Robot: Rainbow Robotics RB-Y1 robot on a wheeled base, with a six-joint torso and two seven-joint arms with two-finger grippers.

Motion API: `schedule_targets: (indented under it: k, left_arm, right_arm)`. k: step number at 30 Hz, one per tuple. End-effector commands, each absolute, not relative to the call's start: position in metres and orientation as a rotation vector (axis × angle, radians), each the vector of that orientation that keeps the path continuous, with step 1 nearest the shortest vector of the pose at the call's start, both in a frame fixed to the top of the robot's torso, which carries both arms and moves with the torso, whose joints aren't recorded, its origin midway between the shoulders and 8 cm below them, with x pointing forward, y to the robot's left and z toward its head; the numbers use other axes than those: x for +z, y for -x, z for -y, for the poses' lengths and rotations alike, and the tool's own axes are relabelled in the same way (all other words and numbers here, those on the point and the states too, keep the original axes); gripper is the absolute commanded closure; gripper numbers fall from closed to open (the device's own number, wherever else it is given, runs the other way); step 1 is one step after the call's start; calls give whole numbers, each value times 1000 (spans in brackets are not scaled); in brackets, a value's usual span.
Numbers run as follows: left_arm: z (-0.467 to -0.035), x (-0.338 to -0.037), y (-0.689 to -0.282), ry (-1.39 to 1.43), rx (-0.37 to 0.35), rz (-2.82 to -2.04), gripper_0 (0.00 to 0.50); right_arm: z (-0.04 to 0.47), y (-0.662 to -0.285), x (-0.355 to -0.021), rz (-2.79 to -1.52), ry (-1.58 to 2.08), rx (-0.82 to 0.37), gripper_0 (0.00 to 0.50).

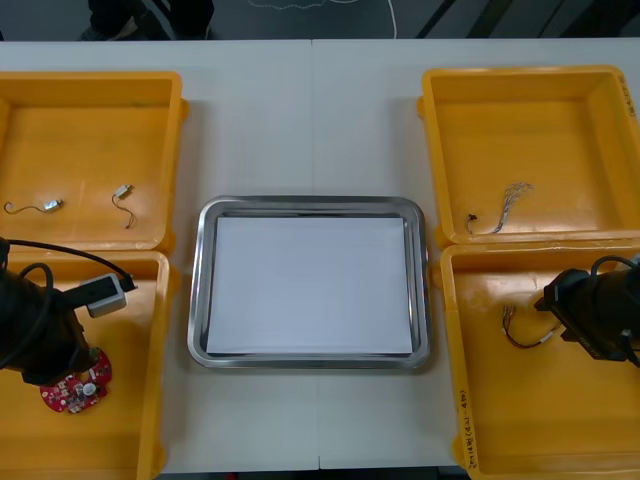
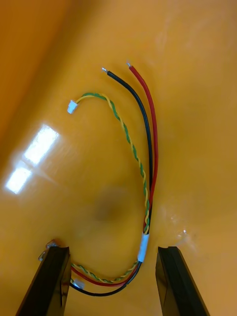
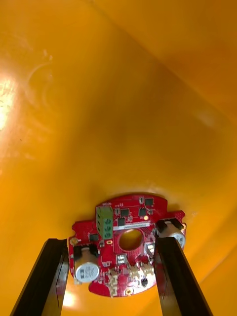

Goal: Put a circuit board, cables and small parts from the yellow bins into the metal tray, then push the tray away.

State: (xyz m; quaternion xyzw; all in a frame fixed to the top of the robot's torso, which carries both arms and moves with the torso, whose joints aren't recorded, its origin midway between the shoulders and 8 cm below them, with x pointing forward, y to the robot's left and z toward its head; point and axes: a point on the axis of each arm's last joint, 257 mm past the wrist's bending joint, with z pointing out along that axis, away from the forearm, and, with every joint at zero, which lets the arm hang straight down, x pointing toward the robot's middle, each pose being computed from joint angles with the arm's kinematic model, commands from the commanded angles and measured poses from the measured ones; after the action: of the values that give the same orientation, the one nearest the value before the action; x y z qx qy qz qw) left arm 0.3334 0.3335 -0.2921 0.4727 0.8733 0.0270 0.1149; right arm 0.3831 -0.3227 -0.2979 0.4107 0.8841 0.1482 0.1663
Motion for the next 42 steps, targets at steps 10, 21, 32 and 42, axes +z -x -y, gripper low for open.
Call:
schedule_targets:
  k: [10, 21, 32, 42]
  left_arm:
    - [-331, -296, -349, -1442, 137, -2457, 0]
    - [-339, -308, -348, -1427, 143, -2465, 0]
    - [-343, -317, -341, -1417, 147, -2474, 0]
    - [-340, -325, -336, -1418, 139, -2476, 0]
  right_arm:
    - [309, -383, -319, -2492, -1277, 471, 0]
    - [306, -375, -329, -2501, -1295, 468, 0]
    - [309, -369, -343, -2507, -1319, 455, 0]
    - [314, -367, -352, -2510, -1340, 439, 0]
